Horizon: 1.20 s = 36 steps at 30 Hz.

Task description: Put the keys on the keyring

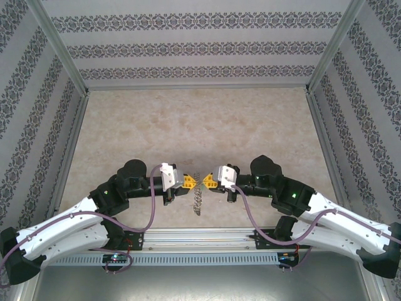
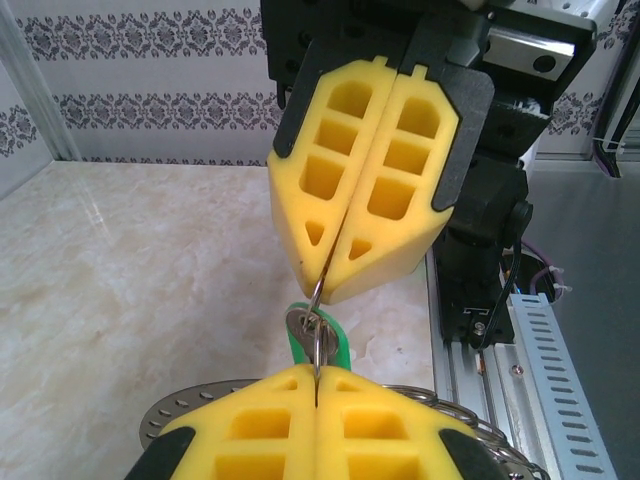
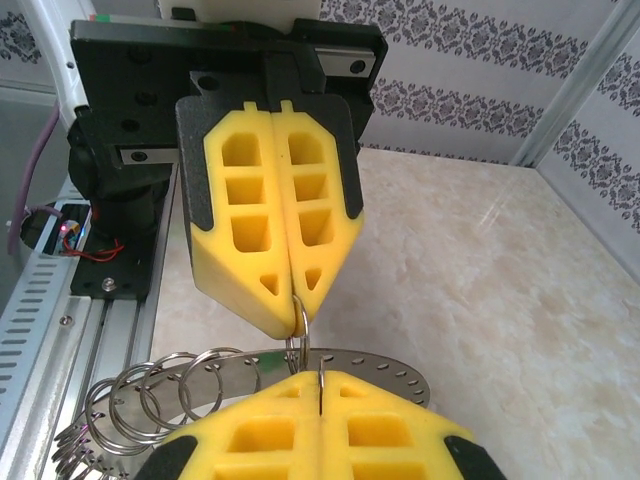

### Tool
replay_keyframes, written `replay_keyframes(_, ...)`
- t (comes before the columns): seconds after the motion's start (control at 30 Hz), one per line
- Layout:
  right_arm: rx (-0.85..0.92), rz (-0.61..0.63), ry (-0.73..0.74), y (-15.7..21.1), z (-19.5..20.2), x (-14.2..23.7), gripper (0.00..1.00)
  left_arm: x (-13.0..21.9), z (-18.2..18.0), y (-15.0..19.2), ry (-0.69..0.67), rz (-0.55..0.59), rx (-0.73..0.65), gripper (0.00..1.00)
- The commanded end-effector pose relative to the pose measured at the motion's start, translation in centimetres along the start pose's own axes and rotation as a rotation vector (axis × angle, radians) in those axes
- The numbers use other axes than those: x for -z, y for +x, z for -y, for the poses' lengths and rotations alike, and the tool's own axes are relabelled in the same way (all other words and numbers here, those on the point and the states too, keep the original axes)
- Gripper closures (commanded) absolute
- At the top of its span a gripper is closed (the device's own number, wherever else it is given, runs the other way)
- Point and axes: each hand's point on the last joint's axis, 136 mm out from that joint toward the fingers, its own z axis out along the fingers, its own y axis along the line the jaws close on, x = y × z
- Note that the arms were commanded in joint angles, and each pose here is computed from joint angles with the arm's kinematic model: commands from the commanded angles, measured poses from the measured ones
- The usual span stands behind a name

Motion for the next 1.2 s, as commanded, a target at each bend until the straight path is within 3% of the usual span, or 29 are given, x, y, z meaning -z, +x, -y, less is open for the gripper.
replay_keyframes(0.0, -0.010, 0.021, -0.003, -0.8, 0.0, -0.1, 1.00, 0.5, 0.1, -2.2, -0.004, 0.063, -0.038, 1.00)
replay_keyframes(1.17, -0.055, 0.036, -0.031, -1.8, -0.3, 0.3, 1.00, 0.6, -0.2, -1.4, -0.032, 0.038, -0.055, 1.00)
